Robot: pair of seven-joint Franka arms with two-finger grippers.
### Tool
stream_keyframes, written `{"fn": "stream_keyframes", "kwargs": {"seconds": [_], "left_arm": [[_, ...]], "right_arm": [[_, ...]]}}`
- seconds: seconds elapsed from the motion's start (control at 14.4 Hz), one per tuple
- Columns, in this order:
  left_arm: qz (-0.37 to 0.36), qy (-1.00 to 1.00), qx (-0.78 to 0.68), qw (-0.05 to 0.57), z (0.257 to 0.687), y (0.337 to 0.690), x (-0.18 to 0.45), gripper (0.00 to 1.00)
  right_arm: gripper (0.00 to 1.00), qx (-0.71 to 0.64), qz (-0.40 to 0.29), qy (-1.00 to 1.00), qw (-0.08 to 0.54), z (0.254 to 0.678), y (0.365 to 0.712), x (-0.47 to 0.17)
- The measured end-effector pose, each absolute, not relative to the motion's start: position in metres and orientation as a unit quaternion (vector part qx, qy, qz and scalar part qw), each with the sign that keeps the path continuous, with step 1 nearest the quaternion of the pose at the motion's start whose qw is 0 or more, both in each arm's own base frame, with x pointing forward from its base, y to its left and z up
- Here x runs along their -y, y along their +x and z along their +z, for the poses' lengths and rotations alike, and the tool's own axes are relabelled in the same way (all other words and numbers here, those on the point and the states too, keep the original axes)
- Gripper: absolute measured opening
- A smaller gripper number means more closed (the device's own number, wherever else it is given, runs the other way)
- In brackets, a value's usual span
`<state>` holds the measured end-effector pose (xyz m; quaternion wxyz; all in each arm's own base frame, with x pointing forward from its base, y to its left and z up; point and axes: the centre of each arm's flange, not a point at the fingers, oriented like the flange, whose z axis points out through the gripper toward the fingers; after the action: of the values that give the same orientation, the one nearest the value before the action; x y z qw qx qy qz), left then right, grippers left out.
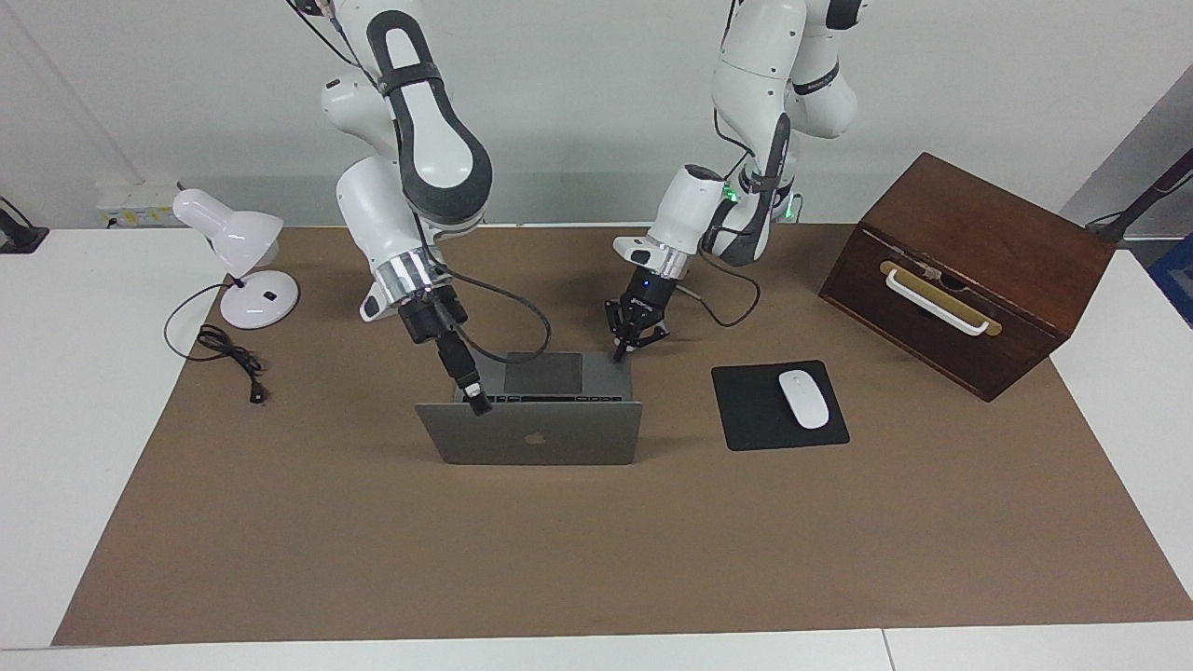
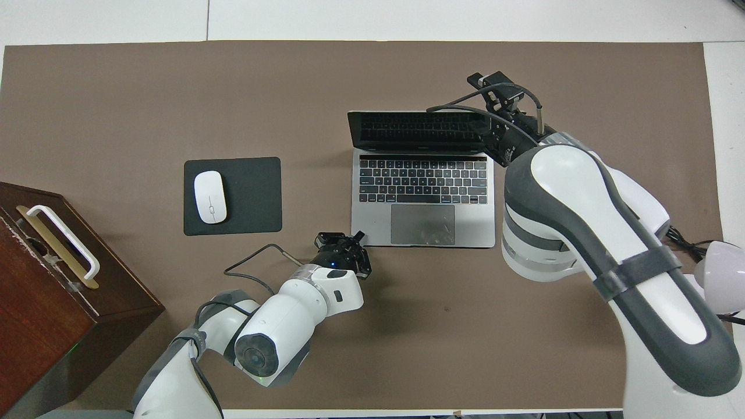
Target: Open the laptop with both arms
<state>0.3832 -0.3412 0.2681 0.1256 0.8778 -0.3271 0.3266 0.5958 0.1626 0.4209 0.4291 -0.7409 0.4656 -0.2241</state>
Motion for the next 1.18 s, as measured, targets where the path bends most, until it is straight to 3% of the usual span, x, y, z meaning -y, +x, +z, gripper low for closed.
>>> {"fn": "stream_keyframes", "kwargs": {"seconds": [0.56,1.18], "left_arm": [[0.327,0.878,0.327,0.126,0.268,0.383,0.341,0.01],[0.327,0.878,0.327,0.126,0.268,0.383,0.341,0.01]], "right_arm": [[1.0,-0.459,-0.227,-0.748,0.422,0.394,0.631,-0.177],[1.0,-0.449,-0.237,-0.746,0.431,0.402,0.646,-0.183]]}}
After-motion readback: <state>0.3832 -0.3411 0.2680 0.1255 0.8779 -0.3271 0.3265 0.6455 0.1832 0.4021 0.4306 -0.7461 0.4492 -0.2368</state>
